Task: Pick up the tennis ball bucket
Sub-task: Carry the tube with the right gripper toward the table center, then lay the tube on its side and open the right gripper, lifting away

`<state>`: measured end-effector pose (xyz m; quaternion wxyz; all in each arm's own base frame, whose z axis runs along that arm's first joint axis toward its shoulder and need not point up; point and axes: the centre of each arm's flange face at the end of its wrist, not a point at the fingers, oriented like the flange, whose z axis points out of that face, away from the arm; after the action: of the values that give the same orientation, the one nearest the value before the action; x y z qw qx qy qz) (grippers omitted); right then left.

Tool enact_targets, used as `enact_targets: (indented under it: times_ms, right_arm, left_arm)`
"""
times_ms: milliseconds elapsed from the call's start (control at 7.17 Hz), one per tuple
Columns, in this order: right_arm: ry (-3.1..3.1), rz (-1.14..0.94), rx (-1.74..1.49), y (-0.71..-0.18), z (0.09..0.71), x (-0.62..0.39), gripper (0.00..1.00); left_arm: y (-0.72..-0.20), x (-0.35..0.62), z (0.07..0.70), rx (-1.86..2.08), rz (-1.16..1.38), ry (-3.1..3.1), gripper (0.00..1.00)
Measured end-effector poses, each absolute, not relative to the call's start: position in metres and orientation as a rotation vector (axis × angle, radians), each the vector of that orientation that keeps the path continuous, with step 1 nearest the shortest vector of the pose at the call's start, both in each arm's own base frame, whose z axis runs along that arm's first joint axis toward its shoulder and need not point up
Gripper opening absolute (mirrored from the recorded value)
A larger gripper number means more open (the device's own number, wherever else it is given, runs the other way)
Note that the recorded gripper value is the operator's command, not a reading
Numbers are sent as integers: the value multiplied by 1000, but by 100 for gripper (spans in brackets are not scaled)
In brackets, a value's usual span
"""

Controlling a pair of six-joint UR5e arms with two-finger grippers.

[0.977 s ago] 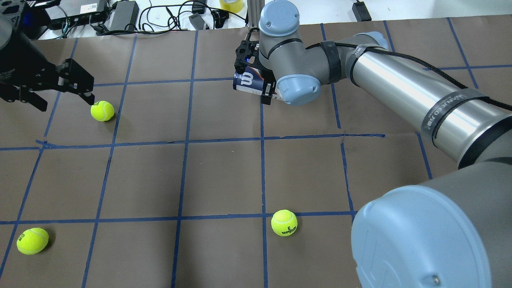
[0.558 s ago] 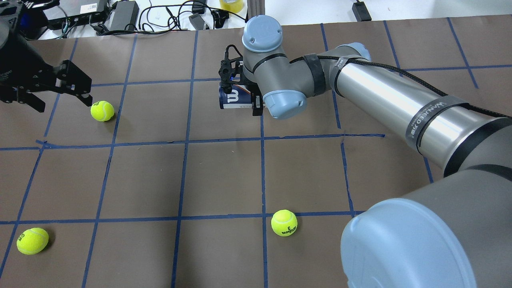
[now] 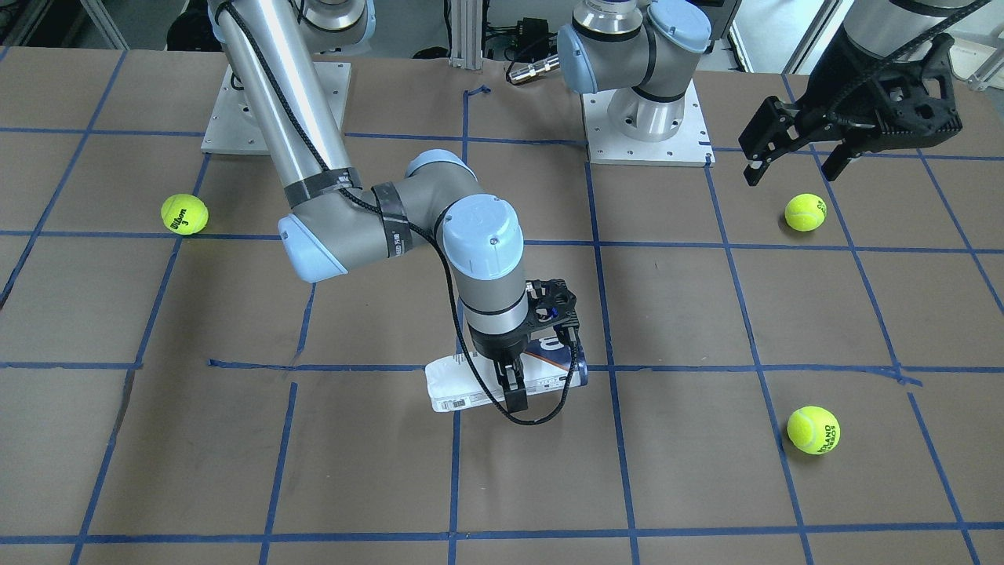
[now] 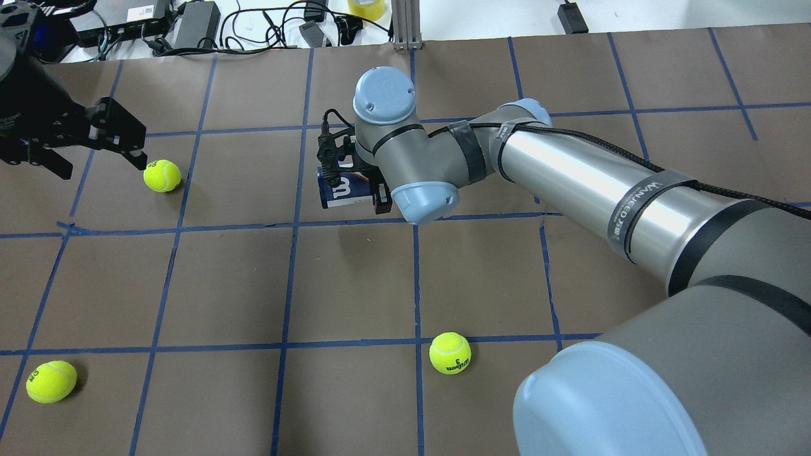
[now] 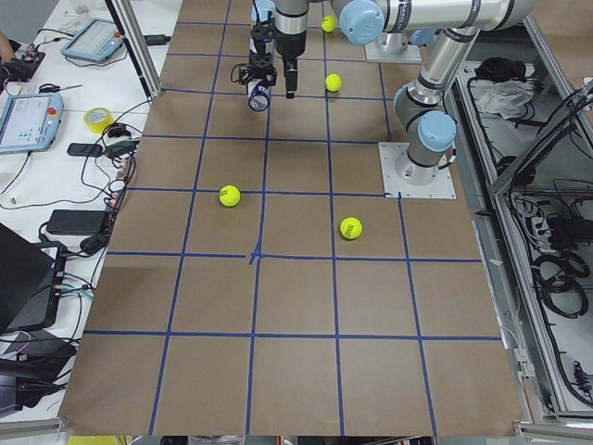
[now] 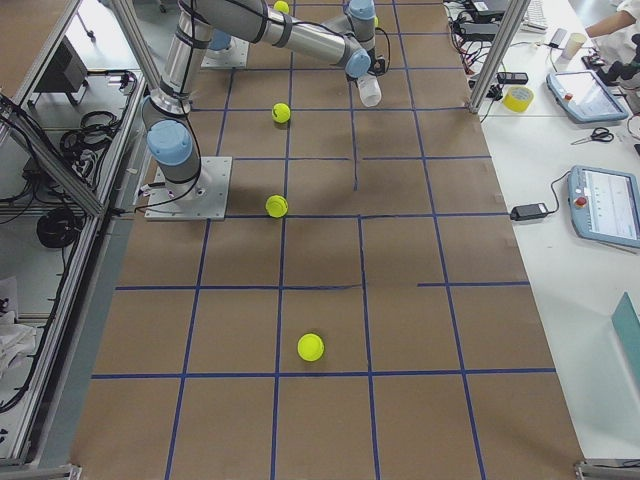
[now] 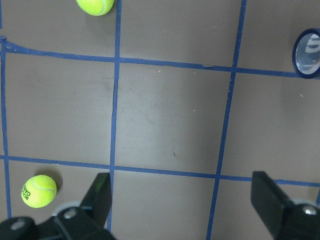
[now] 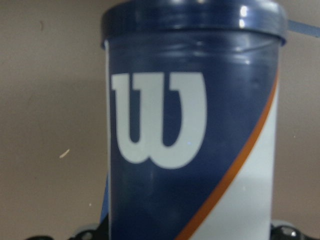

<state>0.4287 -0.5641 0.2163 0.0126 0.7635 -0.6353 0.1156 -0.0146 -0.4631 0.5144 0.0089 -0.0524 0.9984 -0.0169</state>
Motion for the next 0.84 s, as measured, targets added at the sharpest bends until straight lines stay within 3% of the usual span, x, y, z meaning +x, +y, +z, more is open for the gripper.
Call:
enact_targets:
  times_ms: [419, 558, 698, 837]
  right_arm:
    - [-1974, 371, 2370, -551, 191, 456, 74]
    - [-1985, 363, 2356, -550, 188, 457, 93]
    - [-1991, 359, 2347, -550, 187, 457, 100]
    - [-1993, 353, 2343, -550, 185, 456, 100]
  left_arm:
    - [-467, -12, 511, -166, -48, 3120, 100]
    - [-468, -12, 510, -166, -47, 3122, 100]
    - [-469, -12, 509, -166, -46, 3124, 100]
    - [-470, -12, 508, -165, -44, 3126, 100]
